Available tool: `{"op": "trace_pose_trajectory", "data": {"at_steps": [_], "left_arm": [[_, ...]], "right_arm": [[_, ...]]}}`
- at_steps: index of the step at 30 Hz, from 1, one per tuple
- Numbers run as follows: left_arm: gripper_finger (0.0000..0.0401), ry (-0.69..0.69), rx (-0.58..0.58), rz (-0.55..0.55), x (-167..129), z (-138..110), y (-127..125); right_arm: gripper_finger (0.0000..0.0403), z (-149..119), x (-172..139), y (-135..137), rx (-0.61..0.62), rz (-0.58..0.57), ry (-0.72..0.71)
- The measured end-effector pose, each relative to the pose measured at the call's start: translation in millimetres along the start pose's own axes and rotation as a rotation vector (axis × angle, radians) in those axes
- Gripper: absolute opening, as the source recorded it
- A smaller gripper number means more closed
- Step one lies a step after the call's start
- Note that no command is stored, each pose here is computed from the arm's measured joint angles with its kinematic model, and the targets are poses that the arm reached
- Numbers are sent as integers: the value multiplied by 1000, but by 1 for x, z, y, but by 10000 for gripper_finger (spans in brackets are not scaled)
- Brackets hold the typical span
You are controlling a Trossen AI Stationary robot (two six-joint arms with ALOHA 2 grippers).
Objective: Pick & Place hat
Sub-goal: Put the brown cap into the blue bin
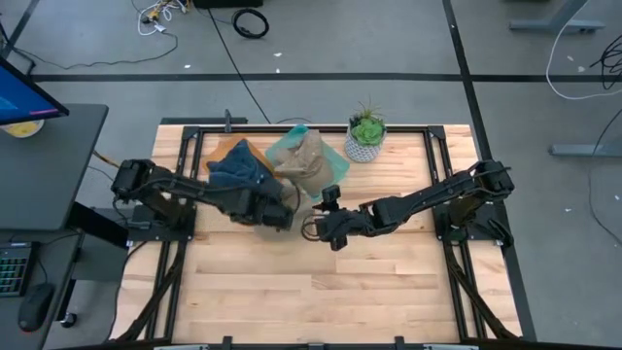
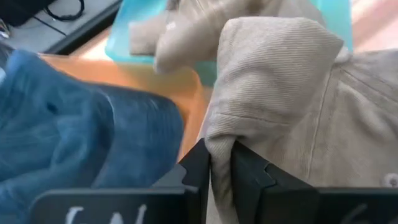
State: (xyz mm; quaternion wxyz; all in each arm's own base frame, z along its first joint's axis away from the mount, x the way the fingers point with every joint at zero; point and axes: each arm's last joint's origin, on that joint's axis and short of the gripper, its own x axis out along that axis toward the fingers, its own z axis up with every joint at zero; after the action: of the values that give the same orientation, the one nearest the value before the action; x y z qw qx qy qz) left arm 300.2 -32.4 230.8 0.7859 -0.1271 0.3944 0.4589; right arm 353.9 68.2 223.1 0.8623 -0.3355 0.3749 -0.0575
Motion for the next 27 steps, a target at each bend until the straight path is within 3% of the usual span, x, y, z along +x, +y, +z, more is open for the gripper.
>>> {"op": "trace_pose_trajectory", "data": {"at_steps": [5,10,15,27], "left_arm": [[51,-28,-19,24,15,18,7],[38,-75,-35,24,24,31,10],[38,-84,-43,41,30,38,15],[40,-120,-82,98,40,48,24]], "right_arm": [[230,-7,5,-10,23,-100,75],[254,-2,7,-17,180,-137,9],[253,3,5,-21,306,-147,-48],[244,8,-12,-18,322,-93,-90]]}}
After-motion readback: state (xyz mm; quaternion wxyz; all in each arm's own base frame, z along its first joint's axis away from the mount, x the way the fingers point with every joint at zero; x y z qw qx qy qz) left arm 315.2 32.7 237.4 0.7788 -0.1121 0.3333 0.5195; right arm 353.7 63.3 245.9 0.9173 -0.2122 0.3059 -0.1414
